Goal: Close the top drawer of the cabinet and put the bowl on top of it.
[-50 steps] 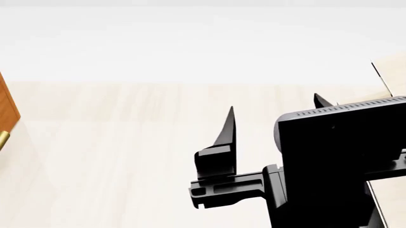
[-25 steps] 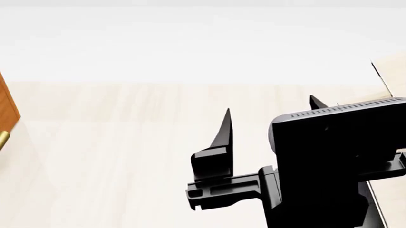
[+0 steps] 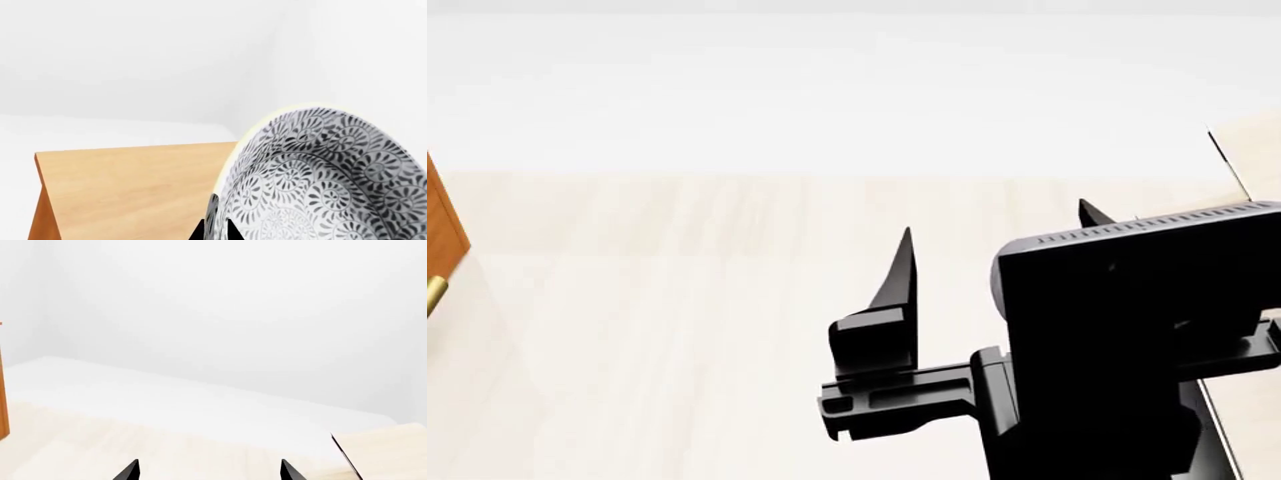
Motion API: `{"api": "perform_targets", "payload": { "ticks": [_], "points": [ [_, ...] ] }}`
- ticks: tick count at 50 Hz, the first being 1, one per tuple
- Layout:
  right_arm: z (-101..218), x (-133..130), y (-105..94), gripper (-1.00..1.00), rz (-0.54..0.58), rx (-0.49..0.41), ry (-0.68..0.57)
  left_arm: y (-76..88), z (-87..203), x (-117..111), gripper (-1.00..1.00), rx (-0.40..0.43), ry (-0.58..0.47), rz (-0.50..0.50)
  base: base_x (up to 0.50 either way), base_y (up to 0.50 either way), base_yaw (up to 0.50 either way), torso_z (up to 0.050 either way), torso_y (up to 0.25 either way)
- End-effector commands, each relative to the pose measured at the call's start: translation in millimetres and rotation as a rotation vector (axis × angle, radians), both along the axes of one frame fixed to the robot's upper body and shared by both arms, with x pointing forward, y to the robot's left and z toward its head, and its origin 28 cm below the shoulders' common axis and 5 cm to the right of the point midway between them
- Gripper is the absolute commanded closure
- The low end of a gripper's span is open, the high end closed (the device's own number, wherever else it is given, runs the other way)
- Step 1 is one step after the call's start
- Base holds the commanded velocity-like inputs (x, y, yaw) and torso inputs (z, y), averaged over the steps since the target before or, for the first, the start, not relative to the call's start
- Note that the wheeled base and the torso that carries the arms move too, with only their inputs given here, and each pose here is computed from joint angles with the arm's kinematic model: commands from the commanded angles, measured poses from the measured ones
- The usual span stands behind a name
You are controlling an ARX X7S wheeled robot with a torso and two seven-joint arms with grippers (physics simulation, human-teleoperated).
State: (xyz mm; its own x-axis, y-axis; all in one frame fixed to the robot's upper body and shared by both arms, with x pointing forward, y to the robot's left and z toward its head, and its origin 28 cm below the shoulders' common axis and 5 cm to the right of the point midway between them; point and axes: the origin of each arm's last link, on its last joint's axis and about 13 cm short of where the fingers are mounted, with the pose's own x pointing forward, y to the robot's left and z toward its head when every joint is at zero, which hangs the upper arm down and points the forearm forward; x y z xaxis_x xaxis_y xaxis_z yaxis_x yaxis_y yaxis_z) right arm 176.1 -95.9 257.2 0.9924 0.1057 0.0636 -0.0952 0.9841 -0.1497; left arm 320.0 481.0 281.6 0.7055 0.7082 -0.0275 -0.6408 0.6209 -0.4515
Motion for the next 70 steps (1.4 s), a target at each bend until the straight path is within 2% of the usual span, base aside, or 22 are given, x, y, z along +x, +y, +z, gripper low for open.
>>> {"api": "perform_targets", "payload": {
  "ticks": [1,26,27,29,35,70],
  "points": [
    [-0.6,2.0,0.7,-1.00,0.003,0.000,0.004,-5.7,-14.5,4.4,1.00,-0.034,0.017,-0.029,0.00,0.00,0.00,0.000,0.000],
    [-1.8,3.4,2.1,-1.00,0.009,-0.002,0.007,-3.8,-14.0,1.6,1.00,-0.035,0.043,-0.037,0.00,0.00,0.00,0.000,0.000],
    [-1.8,3.4,2.0,-1.00,0.009,-0.002,0.007,-3.7,-13.2,1.2,-1.00,-0.037,0.039,-0.037,0.00,0.00,0.00,0.000,0.000],
    [-1.7,2.9,1.9,-1.00,0.009,-0.001,0.007,-4.0,-11.1,-0.8,-1.00,-0.057,0.005,-0.063,0.00,0.00,0.00,0.000,0.000],
    [-0.6,1.3,1.5,-1.00,0.007,0.000,0.006,-6.5,-8.9,-1.7,-1.00,-0.077,-0.006,-0.099,0.00,0.00,0.00,0.000,0.000],
    [3.8,-0.2,2.4,-1.00,0.013,0.002,0.003,-13.0,19.3,-15.6,-1.00,-0.077,-0.069,-0.147,0.00,0.00,0.00,0.000,0.000]
  ]
}}
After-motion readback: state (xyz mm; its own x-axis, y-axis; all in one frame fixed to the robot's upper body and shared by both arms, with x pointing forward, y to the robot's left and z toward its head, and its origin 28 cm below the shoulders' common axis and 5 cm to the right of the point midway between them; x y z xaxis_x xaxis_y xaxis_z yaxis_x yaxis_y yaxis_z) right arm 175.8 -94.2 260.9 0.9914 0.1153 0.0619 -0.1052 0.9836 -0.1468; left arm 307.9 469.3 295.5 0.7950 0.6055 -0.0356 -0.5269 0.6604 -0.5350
